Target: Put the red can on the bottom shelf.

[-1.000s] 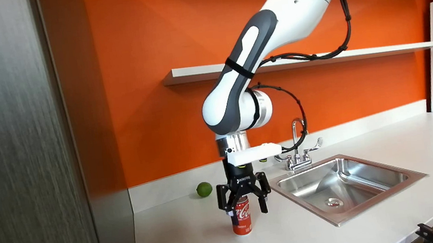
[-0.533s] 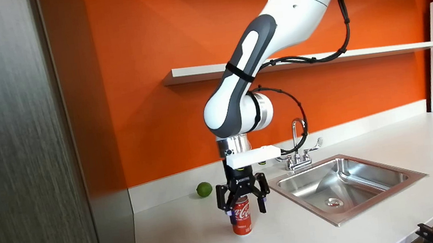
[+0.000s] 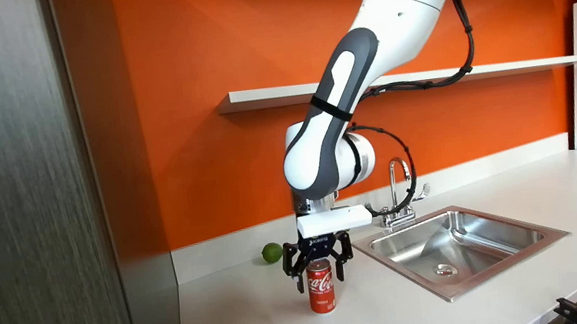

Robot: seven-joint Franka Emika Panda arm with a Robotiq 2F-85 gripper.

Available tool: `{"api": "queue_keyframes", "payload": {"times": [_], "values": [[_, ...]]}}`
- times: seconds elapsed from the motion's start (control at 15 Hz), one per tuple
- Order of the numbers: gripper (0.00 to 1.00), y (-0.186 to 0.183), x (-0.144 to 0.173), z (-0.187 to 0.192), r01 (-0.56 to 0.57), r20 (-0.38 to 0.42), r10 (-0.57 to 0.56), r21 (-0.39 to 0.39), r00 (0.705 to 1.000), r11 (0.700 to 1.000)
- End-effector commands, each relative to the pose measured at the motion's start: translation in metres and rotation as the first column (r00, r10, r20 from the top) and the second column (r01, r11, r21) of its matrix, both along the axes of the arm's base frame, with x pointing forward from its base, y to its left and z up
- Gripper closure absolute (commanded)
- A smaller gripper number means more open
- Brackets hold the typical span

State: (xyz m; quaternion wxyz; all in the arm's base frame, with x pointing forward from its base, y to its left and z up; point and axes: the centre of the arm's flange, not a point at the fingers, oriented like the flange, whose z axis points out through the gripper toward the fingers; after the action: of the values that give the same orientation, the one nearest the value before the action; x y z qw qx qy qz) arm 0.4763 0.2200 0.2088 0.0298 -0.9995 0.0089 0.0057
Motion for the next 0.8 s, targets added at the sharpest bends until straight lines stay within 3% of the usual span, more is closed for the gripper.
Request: {"api": "queue_keyframes", "payload": {"times": [0.0,0.33,0.73], "values": [[0.00,-0.007,-0.014,0.005,0.084,0.140,-0.085,0.014,0.986,0.996],[0.00,-0.016,-0.019,0.008,0.138,0.288,-0.140,0.028,0.947,0.990],[0.00,-0.020,-0.017,0.012,0.150,0.340,-0.140,-0.003,0.930,0.989]]}}
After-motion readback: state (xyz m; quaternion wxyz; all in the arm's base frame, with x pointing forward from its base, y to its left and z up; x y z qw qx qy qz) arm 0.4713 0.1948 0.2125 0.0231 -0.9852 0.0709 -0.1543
